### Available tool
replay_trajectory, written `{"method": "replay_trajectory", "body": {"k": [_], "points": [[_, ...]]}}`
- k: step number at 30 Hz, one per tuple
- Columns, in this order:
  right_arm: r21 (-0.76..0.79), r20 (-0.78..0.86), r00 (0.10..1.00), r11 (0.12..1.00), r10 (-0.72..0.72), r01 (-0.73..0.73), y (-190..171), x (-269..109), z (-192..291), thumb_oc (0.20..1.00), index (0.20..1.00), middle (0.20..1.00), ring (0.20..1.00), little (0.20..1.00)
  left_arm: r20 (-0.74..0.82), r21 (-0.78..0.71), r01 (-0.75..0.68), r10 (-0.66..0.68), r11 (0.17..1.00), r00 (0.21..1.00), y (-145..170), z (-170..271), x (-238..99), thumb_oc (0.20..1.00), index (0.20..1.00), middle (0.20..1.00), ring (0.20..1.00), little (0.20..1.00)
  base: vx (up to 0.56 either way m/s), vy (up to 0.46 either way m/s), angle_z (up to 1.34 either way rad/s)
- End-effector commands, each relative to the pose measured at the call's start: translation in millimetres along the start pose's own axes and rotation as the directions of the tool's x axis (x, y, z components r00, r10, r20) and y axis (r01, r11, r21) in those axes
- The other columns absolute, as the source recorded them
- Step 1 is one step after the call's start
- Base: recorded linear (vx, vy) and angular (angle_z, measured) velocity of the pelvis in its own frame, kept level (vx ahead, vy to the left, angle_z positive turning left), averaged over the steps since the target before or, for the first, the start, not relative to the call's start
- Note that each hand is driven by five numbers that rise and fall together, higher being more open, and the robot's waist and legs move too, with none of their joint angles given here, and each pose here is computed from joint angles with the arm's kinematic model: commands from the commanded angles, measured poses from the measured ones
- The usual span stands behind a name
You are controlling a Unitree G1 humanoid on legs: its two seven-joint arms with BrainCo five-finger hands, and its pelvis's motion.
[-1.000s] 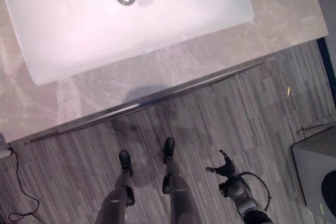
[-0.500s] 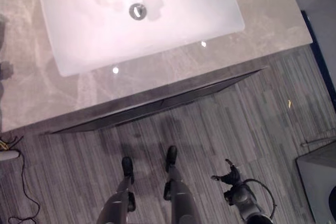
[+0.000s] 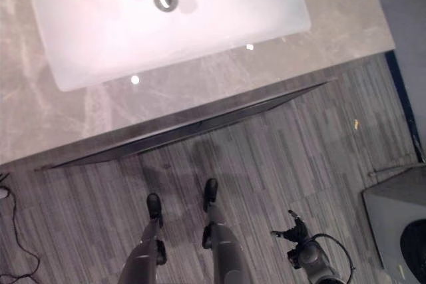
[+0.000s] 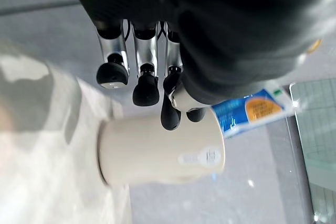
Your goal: Put brush and paste in cup on sink, flatten towel.
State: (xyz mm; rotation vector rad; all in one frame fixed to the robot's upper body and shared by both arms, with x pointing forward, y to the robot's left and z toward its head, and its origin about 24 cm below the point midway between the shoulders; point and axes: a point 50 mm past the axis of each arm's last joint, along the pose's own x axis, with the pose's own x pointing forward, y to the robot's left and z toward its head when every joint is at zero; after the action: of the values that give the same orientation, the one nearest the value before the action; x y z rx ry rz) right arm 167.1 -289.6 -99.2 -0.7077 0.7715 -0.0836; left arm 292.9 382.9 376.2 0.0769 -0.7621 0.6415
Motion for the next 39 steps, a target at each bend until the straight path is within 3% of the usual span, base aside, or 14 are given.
{"method": "replay_trajectory", "body": {"k": [1, 11, 17, 21, 23, 26, 27, 30, 34, 38, 39], "points": [[-0.046, -0.101, 0.995, 0.999, -0.025, 0.02, -19, -9, -34, 1.0, 1.0, 1.0, 1.0, 1.0, 0.093, 0.06, -0.065, 0.059, 0.996, 0.994, 18, 24, 9, 0.2, 0.2, 0.2, 0.2, 0.2, 0.07, 0.004, -0.13], [-0.017, -0.189, 0.982, 1.0, -0.002, -0.001, -12, -20, -58, 1.0, 1.0, 1.0, 1.0, 1.0, 0.095, 0.079, -0.144, 0.136, 0.986, 0.986, 25, 39, 22, 0.2, 0.2, 0.2, 0.2, 0.2, 0.04, -0.004, -0.08], [-0.002, -0.148, 0.989, 1.0, 0.014, -0.014, -2, -14, -43, 1.0, 1.0, 1.0, 1.0, 1.0, 0.18, 0.025, -0.07, 0.064, 0.997, 0.981, 6, 37, 7, 0.2, 0.2, 0.2, 0.2, 0.2, 0.01, -0.032, 0.0], [-0.02, -0.175, 0.984, 1.0, 0.018, -0.022, 4, -20, -52, 1.0, 1.0, 1.0, 1.0, 1.0, 0.21, 0.047, -0.033, 0.022, 0.998, 0.977, 15, 11, -35, 0.2, 0.2, 0.2, 0.2, 0.2, 0.03, -0.113, -0.09], [-0.012, -0.222, 0.975, 1.0, 0.007, -0.009, 7, -24, -62, 1.0, 1.0, 1.0, 1.0, 1.0, 0.185, 0.052, -0.043, 0.033, 0.998, 0.982, 35, -13, -80, 0.2, 0.2, 0.2, 0.2, 0.2, 0.06, -0.146, -0.11], [-0.016, -0.226, 0.974, 1.0, 0.008, -0.012, 7, -25, -63, 1.0, 1.0, 1.0, 1.0, 1.0, 0.166, 0.067, -0.049, 0.037, 0.997, 0.985, 42, -21, -94, 0.2, 0.2, 0.2, 0.2, 0.2, 0.05, -0.107, 0.06], [-0.019, -0.246, 0.969, 1.0, 0.008, -0.013, 5, -28, -69, 1.0, 1.0, 1.0, 1.0, 1.0, 0.115, 0.114, -0.075, 0.062, 0.991, 0.991, 64, -36, -136, 0.2, 0.2, 0.2, 0.2, 0.2, 0.08, -0.187, 0.29], [-0.01, -0.264, 0.964, 1.0, 0.017, -0.021, 7, -28, -71, 1.0, 1.0, 1.0, 1.0, 1.0, 0.068, 0.116, -0.116, 0.109, 0.987, 0.992, 76, -48, -157, 0.2, 0.2, 0.2, 0.2, 0.2, 0.03, -0.131, 0.31], [-0.007, -0.269, 0.962, 0.998, 0.052, -0.055, 13, -29, -72, 1.0, 1.0, 1.0, 1.0, 1.0, -0.019, 0.211, -0.044, 0.049, 0.976, 0.999, 83, -57, -203, 0.2, 0.2, 0.2, 0.2, 0.2, 0.01, -0.147, 0.44], [0.008, -0.262, 0.963, 0.998, 0.062, -0.062, 15, -30, -72, 1.0, 1.0, 1.0, 1.0, 1.0, -0.06, 0.236, -0.05, 0.066, 0.971, 0.996, 91, -61, -225, 0.2, 0.2, 0.2, 0.2, 0.2, -0.02, -0.135, 0.15], [0.018, -0.261, 0.963, 0.998, 0.071, -0.068, 19, -32, -73, 1.0, 1.0, 1.0, 1.0, 1.0, -0.076, 0.26, -0.093, 0.117, 0.961, 0.99, 98, -64, -238, 0.598, 0.598, 0.598, 0.598, 0.598, -0.04, -0.147, 0.18]]}}
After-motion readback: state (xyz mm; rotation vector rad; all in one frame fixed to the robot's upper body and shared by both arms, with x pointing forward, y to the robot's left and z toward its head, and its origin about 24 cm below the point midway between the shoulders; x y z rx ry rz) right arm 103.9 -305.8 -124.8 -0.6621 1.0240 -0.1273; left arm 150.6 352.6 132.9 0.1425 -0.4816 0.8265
